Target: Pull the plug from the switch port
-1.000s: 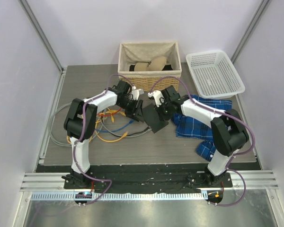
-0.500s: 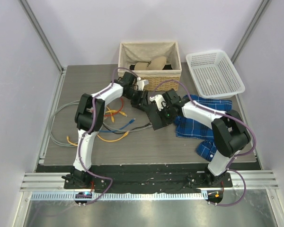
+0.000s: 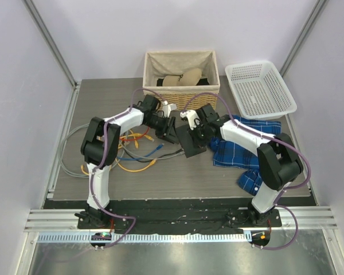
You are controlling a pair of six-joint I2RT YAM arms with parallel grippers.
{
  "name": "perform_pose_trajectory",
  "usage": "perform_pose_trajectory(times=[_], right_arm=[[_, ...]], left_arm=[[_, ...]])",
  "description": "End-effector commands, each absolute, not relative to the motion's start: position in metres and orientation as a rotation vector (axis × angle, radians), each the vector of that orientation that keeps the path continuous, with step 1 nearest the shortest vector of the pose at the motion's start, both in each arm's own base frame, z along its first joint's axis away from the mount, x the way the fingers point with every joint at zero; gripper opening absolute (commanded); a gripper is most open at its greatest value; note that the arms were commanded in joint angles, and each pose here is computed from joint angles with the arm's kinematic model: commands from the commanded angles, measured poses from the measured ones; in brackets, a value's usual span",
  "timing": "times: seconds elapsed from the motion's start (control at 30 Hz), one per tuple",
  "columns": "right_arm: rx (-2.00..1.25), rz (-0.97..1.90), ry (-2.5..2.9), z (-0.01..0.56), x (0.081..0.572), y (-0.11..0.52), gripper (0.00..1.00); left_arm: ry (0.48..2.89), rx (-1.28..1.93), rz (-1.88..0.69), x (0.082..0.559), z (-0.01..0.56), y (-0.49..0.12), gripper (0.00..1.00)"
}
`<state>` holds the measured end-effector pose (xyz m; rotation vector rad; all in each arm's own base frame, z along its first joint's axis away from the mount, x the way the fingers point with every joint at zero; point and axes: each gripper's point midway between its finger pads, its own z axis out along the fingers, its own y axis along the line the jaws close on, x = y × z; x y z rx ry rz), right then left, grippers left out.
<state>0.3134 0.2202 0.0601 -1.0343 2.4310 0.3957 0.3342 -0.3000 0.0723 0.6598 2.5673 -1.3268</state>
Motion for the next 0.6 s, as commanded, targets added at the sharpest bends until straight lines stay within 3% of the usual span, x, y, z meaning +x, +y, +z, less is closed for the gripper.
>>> perform_pose_trajectory(times=[0.0, 0.57], right_arm=[[-0.974, 0.46, 2.375, 0.083, 0.33, 0.235, 0.01], [-1.014, 0.342, 2.465, 0.034, 0.327, 0.216, 0.01]], left_arm=[[2.552, 0.657, -1.409, 0.344, 0.066, -0.309, 0.47], [2.633, 0.659, -1.511, 0.327, 0.036, -0.321, 0.41]])
